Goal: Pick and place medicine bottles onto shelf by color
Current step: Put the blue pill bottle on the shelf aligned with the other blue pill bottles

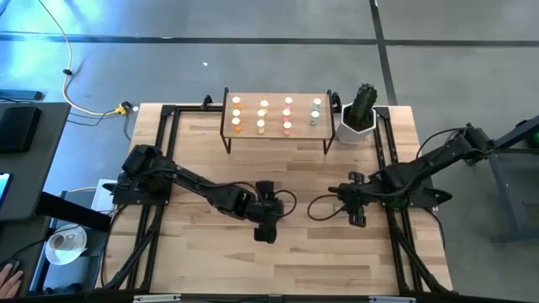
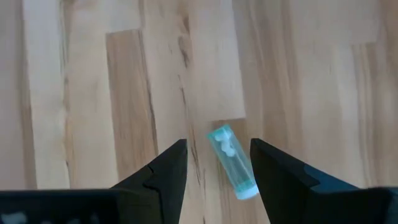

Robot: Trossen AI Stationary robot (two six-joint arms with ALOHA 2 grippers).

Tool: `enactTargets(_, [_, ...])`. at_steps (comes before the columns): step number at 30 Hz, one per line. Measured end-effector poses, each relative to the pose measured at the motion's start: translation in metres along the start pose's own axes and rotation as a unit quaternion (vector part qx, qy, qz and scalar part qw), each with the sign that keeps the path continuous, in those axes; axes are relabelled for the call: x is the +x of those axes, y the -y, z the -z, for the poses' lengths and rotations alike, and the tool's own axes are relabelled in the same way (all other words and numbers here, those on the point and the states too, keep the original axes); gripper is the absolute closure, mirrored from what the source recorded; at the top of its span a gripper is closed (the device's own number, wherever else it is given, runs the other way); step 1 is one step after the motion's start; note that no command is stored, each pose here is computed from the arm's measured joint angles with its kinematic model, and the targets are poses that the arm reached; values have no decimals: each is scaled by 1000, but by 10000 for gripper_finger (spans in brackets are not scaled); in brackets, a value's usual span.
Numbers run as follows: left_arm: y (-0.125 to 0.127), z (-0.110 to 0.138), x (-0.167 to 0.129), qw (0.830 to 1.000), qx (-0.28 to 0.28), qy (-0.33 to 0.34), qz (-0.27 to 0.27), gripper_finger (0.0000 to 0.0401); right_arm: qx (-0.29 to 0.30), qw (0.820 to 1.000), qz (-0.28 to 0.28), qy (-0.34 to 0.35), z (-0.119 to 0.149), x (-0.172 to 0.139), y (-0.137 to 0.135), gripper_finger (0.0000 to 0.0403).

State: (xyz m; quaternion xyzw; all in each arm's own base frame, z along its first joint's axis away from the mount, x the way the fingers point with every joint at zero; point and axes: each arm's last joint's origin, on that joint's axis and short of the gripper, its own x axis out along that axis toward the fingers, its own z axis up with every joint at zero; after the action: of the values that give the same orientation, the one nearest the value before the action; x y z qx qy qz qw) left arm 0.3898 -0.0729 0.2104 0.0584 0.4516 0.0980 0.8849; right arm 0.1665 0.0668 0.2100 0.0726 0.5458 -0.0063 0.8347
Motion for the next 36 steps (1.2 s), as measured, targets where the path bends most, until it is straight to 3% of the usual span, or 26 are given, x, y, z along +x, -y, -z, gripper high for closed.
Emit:
enactTargets(8, [-3, 23, -5, 999, -38, 26, 7, 160, -50, 998, 1, -22, -4, 22, -9, 236])
enactTargets(22, [-16, 60, -23, 992, -97, 74, 20, 160, -52, 991, 55, -108, 1, 54, -9, 236])
enactTargets(36, [-12, 54, -23, 986, -104, 109, 69, 160, -49, 979, 109, -165, 5, 79, -6, 236])
